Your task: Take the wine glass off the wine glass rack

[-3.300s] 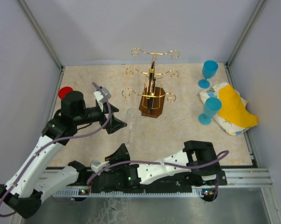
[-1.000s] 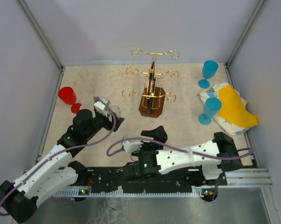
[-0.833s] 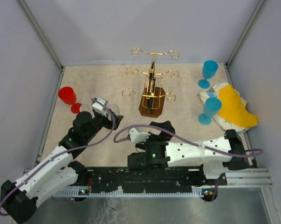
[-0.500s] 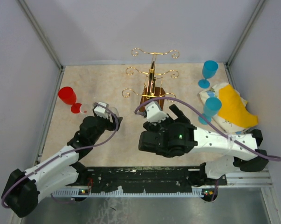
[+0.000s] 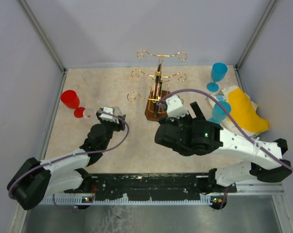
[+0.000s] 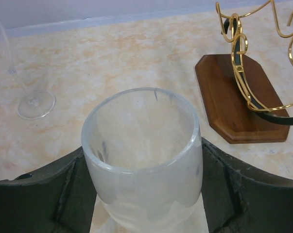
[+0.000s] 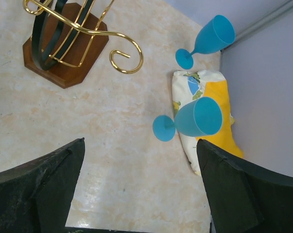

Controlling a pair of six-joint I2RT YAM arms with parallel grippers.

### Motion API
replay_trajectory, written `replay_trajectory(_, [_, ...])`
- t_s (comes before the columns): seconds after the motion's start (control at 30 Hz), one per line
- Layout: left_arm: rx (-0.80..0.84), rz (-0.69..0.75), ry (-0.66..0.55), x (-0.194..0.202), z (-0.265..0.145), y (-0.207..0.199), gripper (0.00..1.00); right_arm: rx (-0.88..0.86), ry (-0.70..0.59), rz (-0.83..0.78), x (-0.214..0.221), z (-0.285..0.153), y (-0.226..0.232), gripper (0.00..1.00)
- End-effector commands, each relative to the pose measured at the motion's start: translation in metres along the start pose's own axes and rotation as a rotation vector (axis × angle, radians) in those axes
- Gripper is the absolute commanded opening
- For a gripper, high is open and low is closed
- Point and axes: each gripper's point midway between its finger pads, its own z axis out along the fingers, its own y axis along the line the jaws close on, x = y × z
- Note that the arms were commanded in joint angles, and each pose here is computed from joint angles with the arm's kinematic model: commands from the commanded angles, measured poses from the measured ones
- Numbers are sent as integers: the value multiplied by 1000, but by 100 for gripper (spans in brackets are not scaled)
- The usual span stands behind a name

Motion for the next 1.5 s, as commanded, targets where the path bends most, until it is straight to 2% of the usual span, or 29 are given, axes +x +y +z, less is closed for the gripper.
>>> replay_trajectory(0.0, [-82, -7, -137, -25, 8, 8, 74, 4, -29, 127, -9, -1, -18, 97])
replay_trajectory(0.33, [-128, 16, -159, -3, 9, 9, 81, 16, -25, 161, -14, -6, -42, 98])
replay_trajectory(0.53, [-122, 18, -152, 2, 6, 3, 91, 14, -19, 179, -9, -4, -45, 98])
replay_trajectory(0.6, [-120, 21, -157, -1, 4, 1, 99, 19, -20, 185, -9, -3, -45, 98])
replay_trajectory(0.9, [-102, 26, -162, -22, -9, -11, 100, -3, -15, 172, -10, 2, -38, 99])
replay_trajectory(1.23, [-54, 2, -53, -32, -24, -15, 100, -31, -31, 212, -17, 8, -29, 99])
replay_trajectory(1.47, [-17, -66, -9, -70, -35, -21, 100, -114, 24, 353, -22, 23, -19, 99])
